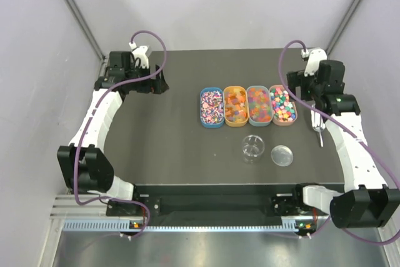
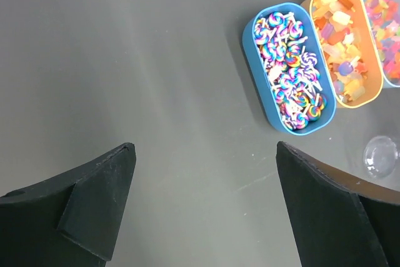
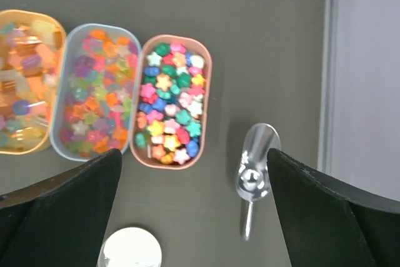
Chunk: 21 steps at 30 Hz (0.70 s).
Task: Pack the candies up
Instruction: Pick up the spatula from the center of the board.
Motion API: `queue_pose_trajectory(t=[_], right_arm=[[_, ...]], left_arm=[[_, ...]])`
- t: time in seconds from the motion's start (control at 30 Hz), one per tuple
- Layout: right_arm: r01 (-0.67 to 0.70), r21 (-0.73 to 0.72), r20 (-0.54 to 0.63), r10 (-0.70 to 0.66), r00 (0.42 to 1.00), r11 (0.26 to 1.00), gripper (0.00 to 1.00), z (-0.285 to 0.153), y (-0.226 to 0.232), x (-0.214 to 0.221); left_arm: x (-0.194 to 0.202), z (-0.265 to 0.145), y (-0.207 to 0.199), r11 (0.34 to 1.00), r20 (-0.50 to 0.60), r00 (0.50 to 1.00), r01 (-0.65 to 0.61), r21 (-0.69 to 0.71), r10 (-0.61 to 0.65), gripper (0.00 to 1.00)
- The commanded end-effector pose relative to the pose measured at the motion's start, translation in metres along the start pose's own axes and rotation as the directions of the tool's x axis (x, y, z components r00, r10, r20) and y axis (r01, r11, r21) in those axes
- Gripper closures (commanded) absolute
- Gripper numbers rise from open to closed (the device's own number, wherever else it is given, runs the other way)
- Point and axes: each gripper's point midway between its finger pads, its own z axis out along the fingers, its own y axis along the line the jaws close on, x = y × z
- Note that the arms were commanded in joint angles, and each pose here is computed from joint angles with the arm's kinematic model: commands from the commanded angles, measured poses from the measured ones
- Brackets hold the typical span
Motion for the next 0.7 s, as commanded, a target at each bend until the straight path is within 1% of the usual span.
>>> queue_pose_trajectory(t=[0.0,0.07,0.13,0.23,0.3,0.33,0.37,0.4,0.43,0.47,0.5,0.53,0.57,0.6,0.67], right_arm=[[-0.033,0.149,0.023,0.029,0.999,0.988,0.0,-0.004,-0.039,-0.006],[0.011,0.15,-0.007,-0.01,1.0,0.989,0.0,-0.001,-0.046,-0.002],[0.04,0.123,-0.012,-0.039,0.999,0.992,0.0,0.001,-0.049,-0.003],[0.028,0.157,-0.05,-0.02,0.999,0.987,0.01,0.008,-0.065,0.003],[-0.005,0.174,-0.088,0.02,0.996,0.985,0.02,0.017,-0.078,0.016],[-0.017,0.176,-0.109,0.037,0.993,0.984,0.02,0.021,-0.082,0.023],[-0.048,0.188,-0.155,0.078,0.985,0.981,0.04,0.027,-0.093,0.038],[-0.07,0.17,-0.176,0.1,0.979,0.983,0.05,0.032,-0.094,0.046],[-0.1,0.157,-0.239,0.136,0.962,0.983,0.1,0.041,-0.099,0.066],[-0.115,0.154,-0.271,0.154,0.95,0.981,0.13,0.045,-0.101,0.076],[-0.13,0.149,-0.301,0.17,0.938,0.98,0.16,0.05,-0.103,0.085],[-0.145,0.146,-0.329,0.186,0.926,0.979,0.17,0.054,-0.104,0.095],[-0.158,0.14,-0.365,0.199,0.909,0.977,0.18,0.061,-0.106,0.108],[-0.174,0.146,-0.385,0.218,0.897,0.974,0.19,0.063,-0.11,0.119],[-0.181,0.149,-0.417,0.228,0.88,0.972,0.21,0.069,-0.116,0.134]], left_arm=[[-0.005,0.005,0.007,0.997,-0.004,0.997,-0.071,-0.023,0.071,0.01],[-0.002,0.008,0.015,0.993,-0.03,0.996,-0.09,-0.074,0.088,0.01],[0.001,0.015,0.018,0.99,-0.055,0.993,-0.112,-0.085,0.108,0.01],[0.006,0.024,0.014,0.986,-0.1,0.987,-0.135,-0.1,0.125,0.02],[0.01,0.031,-0.001,0.971,-0.117,0.969,-0.226,-0.081,0.216,0.02],[0.01,0.031,-0.002,0.957,-0.128,0.958,-0.269,-0.107,0.255,0.02],[0.014,0.036,-0.015,0.941,-0.145,0.94,-0.324,-0.099,0.309,0.02],[0.02,0.04,-0.016,0.921,-0.178,0.918,-0.376,-0.1,0.355,0.03],[0.025,0.043,-0.018,0.899,-0.212,0.897,-0.419,-0.124,0.389,0.03],[0.026,0.043,-0.015,0.876,-0.241,0.879,-0.454,-0.162,0.411,0.03],[0.039,0.049,-0.011,0.859,-0.308,0.856,-0.48,-0.178,0.414,0.06],[0.042,0.052,-0.009,0.841,-0.336,0.839,-0.506,-0.194,0.427,0.08],[0.045,0.054,-0.009,0.83,-0.349,0.83,-0.52,-0.201,0.435,0.08],[0.048,0.058,-0.015,0.834,-0.35,0.826,-0.522,-0.178,0.442,0.09],[0.049,0.062,-0.021,0.853,-0.335,0.84,-0.497,-0.161,0.426,0.09]])
